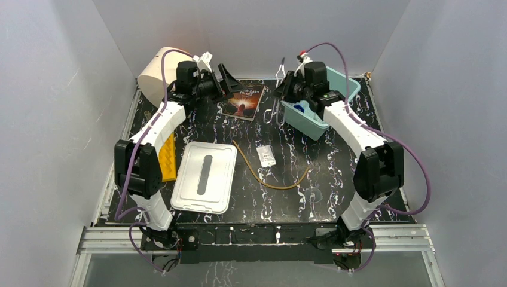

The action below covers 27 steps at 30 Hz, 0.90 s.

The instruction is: Organize the chemistry lab equipment

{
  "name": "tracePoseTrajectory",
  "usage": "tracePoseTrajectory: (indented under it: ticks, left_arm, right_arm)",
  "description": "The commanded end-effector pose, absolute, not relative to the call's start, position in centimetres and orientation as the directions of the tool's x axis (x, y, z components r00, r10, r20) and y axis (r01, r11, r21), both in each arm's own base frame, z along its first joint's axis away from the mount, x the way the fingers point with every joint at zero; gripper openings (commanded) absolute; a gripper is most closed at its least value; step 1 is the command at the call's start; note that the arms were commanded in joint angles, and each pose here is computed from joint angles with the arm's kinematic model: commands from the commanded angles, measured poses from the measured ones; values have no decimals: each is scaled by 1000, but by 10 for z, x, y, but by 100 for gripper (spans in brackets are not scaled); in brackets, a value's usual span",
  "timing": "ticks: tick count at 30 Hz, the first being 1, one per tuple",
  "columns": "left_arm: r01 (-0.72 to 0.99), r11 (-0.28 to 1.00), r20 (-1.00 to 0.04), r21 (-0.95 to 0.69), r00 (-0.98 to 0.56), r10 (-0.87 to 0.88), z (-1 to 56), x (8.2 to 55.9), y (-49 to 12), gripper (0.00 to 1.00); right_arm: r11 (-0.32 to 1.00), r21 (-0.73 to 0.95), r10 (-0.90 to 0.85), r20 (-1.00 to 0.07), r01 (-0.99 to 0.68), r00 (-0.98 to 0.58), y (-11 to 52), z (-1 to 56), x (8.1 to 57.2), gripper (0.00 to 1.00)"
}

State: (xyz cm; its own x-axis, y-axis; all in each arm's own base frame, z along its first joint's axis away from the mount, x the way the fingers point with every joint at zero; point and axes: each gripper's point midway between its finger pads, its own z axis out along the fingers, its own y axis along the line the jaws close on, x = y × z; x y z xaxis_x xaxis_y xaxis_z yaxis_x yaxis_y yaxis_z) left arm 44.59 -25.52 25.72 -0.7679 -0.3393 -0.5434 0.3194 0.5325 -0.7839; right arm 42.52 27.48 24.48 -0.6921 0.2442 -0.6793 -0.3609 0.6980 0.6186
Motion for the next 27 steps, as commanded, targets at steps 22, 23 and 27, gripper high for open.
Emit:
tracePoseTrajectory:
  ticks: [22, 23, 27]
  left_arm:
    - [248, 661, -530, -708, -805, -266, 220, 418, -230, 93]
    - [252, 669, -537, -699, -803, -258, 220, 419, -229, 93]
    - [262, 689, -553, -676, -798, -239, 219, 423, -227, 93]
  right_arm:
    - [933, 217, 324, -857, 288, -401, 100, 238, 550, 0]
    - [929, 221, 335, -847, 298, -414, 97, 233, 551, 0]
    - [926, 240, 354, -816, 290, -457, 93, 211, 559, 0]
